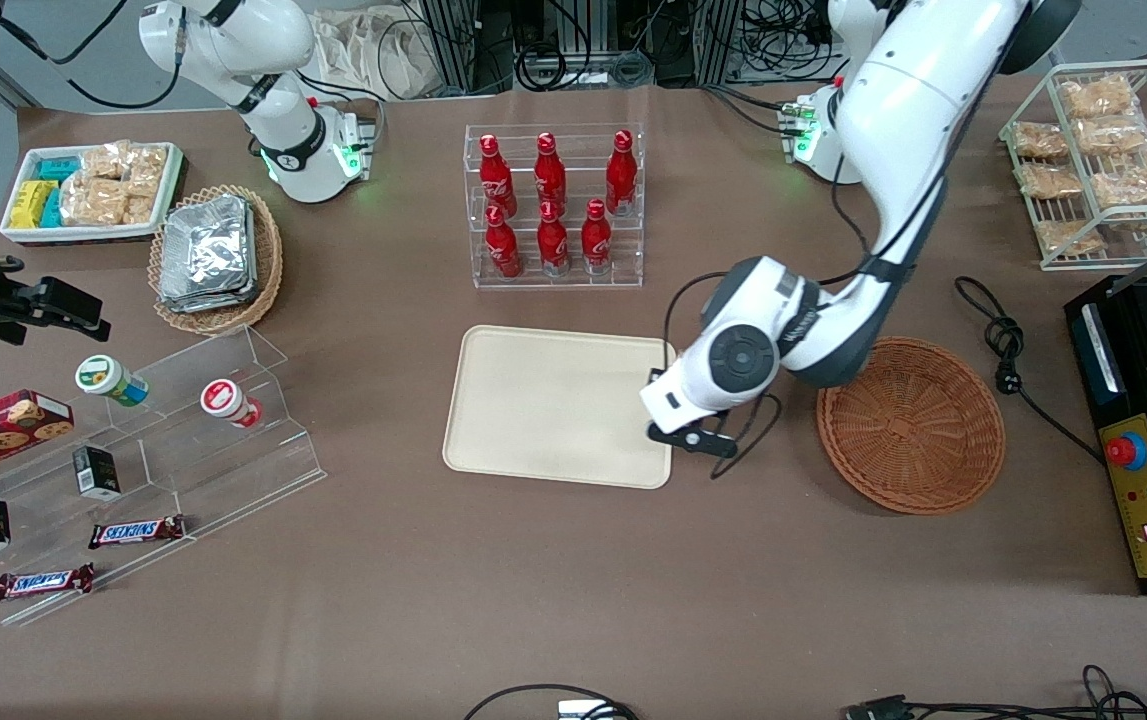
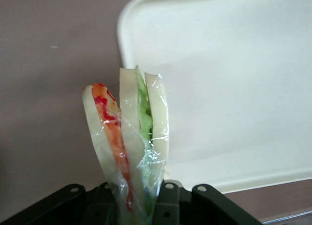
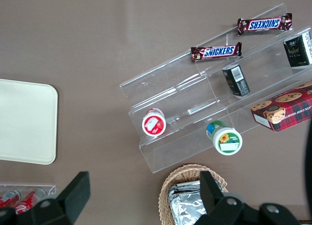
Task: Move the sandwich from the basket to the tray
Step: 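Lift the sandwich and carry it with the left gripper over the cream tray, then lower the sandwich onto the tray and open the left gripper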
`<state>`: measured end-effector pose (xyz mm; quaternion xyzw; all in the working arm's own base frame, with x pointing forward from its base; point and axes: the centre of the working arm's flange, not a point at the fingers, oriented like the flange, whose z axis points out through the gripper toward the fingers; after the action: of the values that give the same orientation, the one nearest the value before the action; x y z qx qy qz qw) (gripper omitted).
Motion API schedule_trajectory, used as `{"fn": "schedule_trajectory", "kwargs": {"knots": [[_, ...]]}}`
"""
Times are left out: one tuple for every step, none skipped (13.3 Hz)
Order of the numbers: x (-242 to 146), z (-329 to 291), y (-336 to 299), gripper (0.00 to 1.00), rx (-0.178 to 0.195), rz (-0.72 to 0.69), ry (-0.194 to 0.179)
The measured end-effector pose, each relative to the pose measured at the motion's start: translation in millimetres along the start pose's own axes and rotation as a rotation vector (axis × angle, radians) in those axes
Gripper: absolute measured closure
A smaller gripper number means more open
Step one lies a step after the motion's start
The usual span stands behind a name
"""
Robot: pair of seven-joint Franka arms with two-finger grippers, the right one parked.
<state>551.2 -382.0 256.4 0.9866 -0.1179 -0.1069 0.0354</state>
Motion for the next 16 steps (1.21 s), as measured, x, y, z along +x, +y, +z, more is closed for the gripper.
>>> {"fn": "schedule_trajectory", "kwargs": {"knots": [[-2,7,15,0.82,-0.001,-0.003,0.000],[-3,13,26,0.82,-0.003,-0.001,0.002],[-2,19,34,0.82,-0.005,0.004,0.003],[-1,26,40,0.82,0.000,0.015,0.005],[0,34,44,0.82,0.011,0.030,0.012],[1,41,47,0.82,0.020,0.041,0.020],[3,47,48,0.78,0.022,0.045,0.024],[4,50,47,0.78,0.022,0.045,0.023],[6,49,46,0.72,0.023,0.042,0.026],[8,47,45,0.64,0.023,0.040,0.031],[10,44,44,0.52,0.021,0.038,0.038],[12,39,42,0.42,0.019,0.034,0.046],[16,29,39,0.31,0.019,0.026,0.052],[20,13,32,0.19,0.023,0.013,0.052],[22,-9,23,0.11,0.032,-0.002,0.048],[23,-37,12,0.01,0.044,-0.020,0.041]]}}
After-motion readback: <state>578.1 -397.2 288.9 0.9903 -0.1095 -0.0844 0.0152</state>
